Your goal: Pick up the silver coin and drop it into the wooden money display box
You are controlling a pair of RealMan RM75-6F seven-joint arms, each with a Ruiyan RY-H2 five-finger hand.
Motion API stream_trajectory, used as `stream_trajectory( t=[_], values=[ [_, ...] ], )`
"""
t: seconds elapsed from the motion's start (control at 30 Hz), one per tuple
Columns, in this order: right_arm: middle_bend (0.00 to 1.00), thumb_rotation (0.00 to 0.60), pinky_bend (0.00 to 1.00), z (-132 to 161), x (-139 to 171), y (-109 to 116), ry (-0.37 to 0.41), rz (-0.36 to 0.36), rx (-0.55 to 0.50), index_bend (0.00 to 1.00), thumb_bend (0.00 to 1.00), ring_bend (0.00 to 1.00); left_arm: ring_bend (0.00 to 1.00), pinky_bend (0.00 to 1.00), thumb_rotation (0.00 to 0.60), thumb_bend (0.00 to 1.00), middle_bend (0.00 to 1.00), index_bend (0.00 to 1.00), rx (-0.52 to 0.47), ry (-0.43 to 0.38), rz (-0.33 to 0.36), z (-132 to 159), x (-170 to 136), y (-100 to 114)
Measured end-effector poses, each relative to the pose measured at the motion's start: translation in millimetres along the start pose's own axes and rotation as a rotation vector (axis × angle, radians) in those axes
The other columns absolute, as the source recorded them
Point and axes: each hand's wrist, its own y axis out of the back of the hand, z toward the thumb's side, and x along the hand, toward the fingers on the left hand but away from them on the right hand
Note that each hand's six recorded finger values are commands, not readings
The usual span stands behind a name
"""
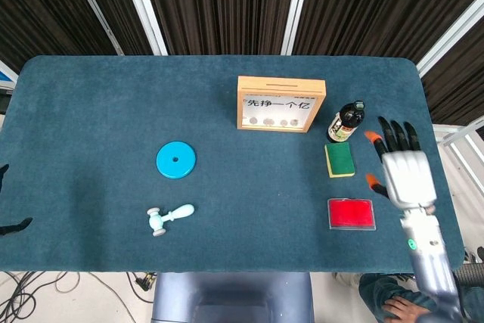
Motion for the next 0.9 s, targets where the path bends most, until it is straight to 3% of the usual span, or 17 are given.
stream_trajectory(
  t=[0.13,0.3,0.67,0.9],
  values=[
    [0.03,0.6,0.0,-22,43,-11,-0.034,0.011,0.004,0.21,0.3,0.0,0.0,0.06,0.6,0.07,0.0,0.04,0.017,-0.023,-0.009,4,0,-4],
    [0.03,0.6,0.0,-48,73,-31,-0.072,0.033,0.044,0.21,0.3,0.0,0.0,0.05,0.6,0.07,0.0,0.05,0.047,-0.048,-0.019,9,2,-11],
    [0.03,0.6,0.0,-72,93,-52,-0.103,0.037,0.047,0.07,0.3,0.0,0.0,0.05,0.6,0.07,0.0,0.05,0.072,-0.103,0.022,20,-6,-12],
    [0.03,0.6,0.0,-74,95,-62,-0.103,0.084,0.007,0.07,0.3,0.0,0.0,0.03,0.6,0.07,0.0,0.05,0.071,-0.128,0.052,26,-8,-10]
  ],
)
